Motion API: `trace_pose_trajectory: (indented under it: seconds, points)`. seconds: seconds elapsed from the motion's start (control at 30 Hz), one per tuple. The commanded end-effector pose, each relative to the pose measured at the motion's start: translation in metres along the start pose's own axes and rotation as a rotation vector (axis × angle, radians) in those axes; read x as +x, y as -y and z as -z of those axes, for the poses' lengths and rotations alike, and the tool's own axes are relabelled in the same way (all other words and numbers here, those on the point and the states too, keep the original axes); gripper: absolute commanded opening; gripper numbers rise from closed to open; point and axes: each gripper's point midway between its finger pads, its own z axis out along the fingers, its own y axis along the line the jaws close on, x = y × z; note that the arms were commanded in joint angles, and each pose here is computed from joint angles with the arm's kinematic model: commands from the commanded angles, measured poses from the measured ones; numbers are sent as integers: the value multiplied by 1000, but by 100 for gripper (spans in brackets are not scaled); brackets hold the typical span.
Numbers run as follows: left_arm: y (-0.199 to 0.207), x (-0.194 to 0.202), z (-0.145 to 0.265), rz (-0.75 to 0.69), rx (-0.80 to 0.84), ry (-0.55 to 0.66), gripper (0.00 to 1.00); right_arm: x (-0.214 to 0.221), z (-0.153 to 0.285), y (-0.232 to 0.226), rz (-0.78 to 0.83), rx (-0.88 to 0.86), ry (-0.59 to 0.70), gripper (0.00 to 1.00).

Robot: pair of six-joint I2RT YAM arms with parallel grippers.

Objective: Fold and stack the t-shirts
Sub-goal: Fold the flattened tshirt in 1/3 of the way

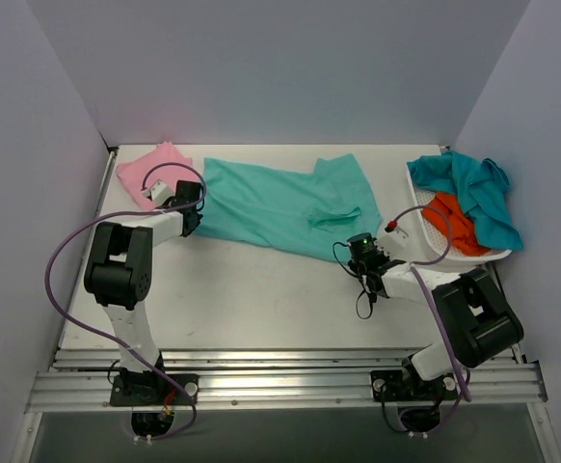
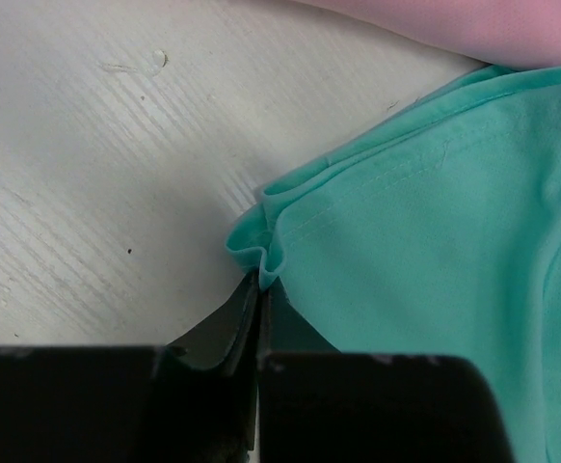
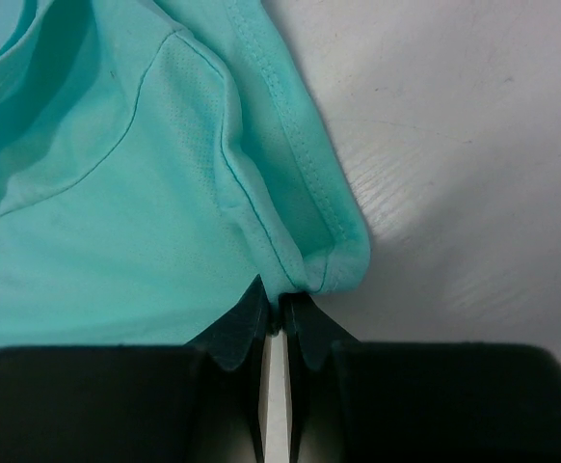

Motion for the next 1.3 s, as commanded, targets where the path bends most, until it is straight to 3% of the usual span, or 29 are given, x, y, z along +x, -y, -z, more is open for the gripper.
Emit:
trace_pose_trajectory:
  seconds: [0.0,0.47,0.83,1.03,1.07,1.13,1.2,1.27]
  points:
    - [4,-14,3,34,2,34,2,-6,0,13,4,44,20,0]
    - [-32,-22,47,60,-3,58,2,-55,12,50,-84,124,115,0]
    - [-81,22,102,79,47,-25,2,-51,21,47,-90,101,75,0]
    - [-98,52,129,34,35,-64,3,-55,42,53,-150,78,83,15]
    - [-104,58,132,28,36,-69,6,-54,46,57,-150,84,83,18]
    - [-106,63,135,35,58,-77,14,-56,55,61,-165,70,91,40]
    - [-107,67,138,38,93,-90,50,-61,65,64,-180,58,108,66]
    - [-101,60,146,53,137,-76,76,-65,73,65,-174,60,113,78]
